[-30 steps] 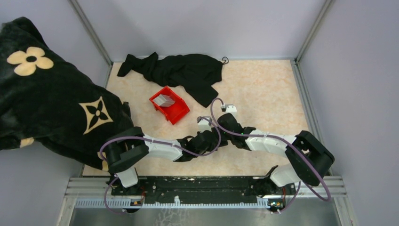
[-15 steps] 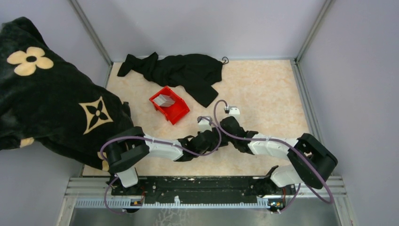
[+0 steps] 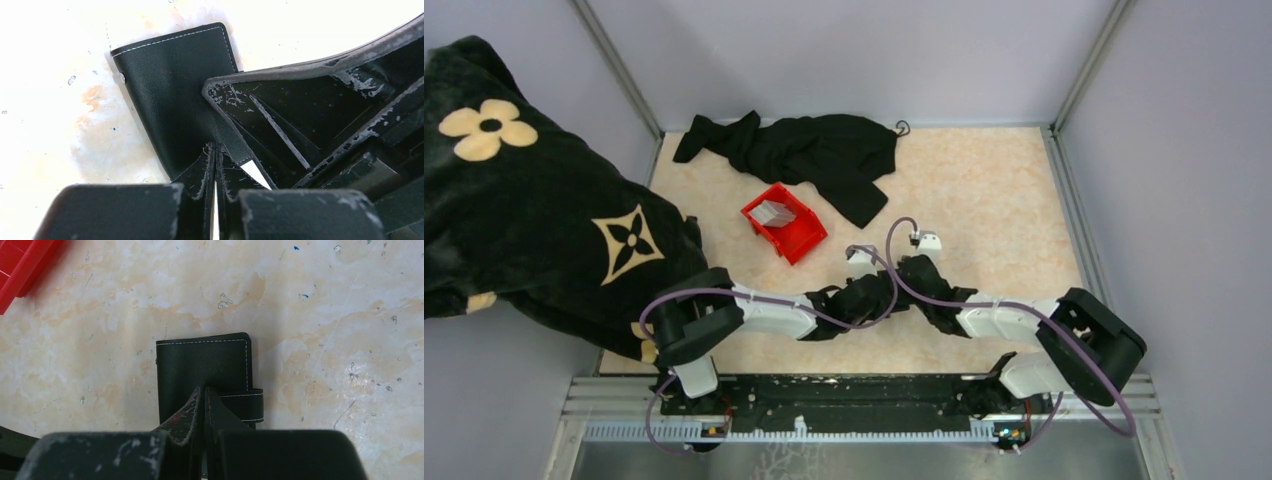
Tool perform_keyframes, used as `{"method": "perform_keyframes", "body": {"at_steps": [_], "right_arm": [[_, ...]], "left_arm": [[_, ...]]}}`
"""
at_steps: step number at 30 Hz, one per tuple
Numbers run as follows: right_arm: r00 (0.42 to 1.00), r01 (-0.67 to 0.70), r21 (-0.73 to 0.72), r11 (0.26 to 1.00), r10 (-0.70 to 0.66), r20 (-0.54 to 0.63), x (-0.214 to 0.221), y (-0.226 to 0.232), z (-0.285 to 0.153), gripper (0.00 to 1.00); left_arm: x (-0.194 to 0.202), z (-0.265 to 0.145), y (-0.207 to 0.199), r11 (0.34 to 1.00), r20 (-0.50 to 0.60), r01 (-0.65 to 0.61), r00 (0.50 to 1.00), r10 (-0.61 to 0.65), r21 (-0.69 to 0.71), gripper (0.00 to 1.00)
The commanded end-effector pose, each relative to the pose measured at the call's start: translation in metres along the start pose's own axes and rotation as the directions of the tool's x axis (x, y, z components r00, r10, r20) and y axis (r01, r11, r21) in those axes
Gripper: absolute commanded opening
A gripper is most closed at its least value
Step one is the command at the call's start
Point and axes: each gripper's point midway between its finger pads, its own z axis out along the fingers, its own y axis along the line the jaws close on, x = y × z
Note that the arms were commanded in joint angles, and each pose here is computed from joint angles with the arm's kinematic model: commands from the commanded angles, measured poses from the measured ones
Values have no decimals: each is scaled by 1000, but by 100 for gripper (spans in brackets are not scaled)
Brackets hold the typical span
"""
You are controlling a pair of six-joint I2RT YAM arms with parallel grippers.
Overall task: Put the credit cards into the card holder
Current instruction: Close the card holder at the center of the board.
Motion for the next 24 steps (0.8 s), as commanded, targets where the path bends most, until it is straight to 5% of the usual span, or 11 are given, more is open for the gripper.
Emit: {"method": "perform_keyframes", "body": {"at_steps": [1, 24], "right_arm": [[988, 46, 65, 997, -36, -148, 51, -31, -7, 0], [981, -109, 120, 987, 127, -150, 96, -63, -15, 0]], "left_arm": [[15, 4, 15, 997, -45, -36, 998, 34, -63, 6], [23, 9, 20, 992, -84, -36, 996, 26, -119, 2]]}}
